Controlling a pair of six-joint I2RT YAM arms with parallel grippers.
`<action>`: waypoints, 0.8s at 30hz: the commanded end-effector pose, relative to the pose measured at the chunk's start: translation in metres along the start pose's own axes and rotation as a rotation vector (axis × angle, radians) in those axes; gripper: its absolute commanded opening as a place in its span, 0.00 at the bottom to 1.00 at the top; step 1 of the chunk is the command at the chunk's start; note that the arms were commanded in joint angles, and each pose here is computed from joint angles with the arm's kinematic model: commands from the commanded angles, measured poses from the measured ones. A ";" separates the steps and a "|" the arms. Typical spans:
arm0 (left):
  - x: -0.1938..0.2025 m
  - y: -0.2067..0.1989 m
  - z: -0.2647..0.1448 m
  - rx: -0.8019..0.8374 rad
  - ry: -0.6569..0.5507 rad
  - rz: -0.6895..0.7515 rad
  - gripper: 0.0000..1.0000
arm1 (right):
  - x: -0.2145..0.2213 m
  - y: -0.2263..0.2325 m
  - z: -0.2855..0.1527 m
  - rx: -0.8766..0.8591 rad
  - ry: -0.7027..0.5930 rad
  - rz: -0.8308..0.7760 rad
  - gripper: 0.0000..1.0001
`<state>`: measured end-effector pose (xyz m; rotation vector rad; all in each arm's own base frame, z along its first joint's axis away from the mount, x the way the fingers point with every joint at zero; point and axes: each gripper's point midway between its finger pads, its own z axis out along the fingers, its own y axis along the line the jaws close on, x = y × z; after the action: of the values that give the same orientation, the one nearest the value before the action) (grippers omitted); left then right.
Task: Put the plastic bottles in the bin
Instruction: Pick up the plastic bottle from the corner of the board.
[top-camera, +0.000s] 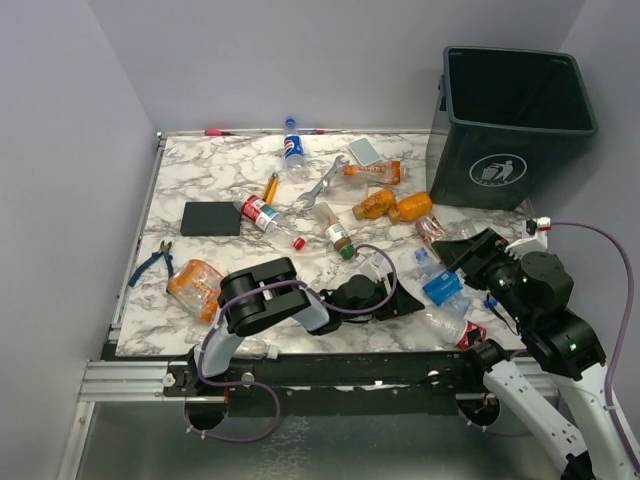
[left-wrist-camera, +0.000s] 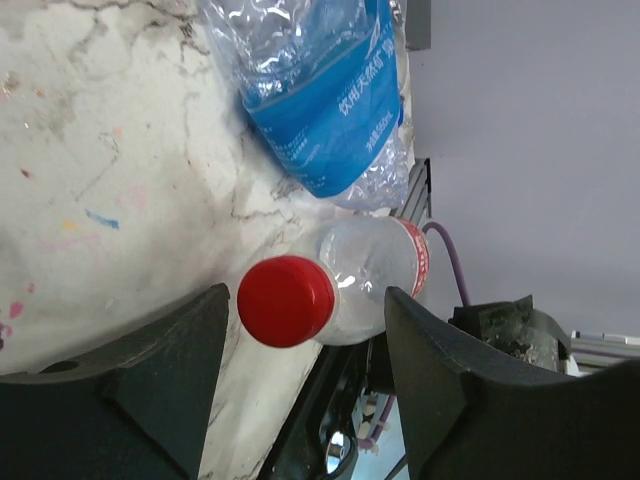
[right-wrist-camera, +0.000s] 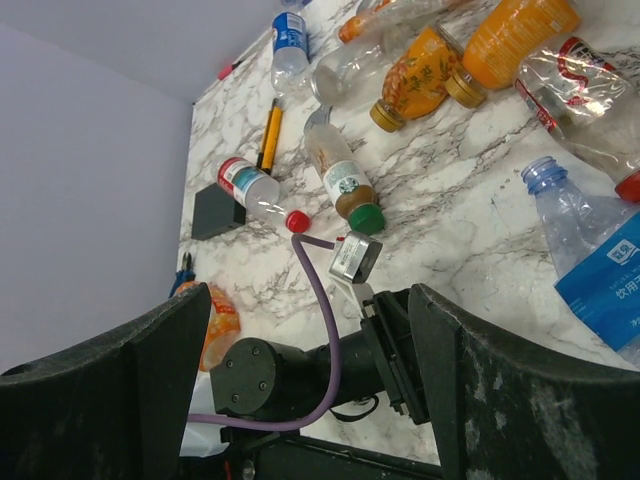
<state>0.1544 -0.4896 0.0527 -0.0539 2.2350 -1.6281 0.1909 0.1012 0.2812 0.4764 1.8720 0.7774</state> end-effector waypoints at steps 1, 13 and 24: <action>-0.015 0.004 0.011 -0.017 -0.058 -0.010 0.63 | -0.007 -0.002 -0.007 0.012 -0.033 0.002 0.83; -0.007 -0.004 0.011 0.022 -0.014 -0.005 0.47 | -0.002 -0.007 -0.004 0.026 -0.022 0.007 0.83; -0.016 -0.015 -0.008 0.070 -0.052 0.000 0.11 | 0.002 -0.008 -0.002 0.023 -0.013 0.014 0.83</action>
<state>0.1634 -0.4917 0.0525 -0.0903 2.2078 -1.6449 0.1895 0.0988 0.2827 0.4879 1.8559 0.7796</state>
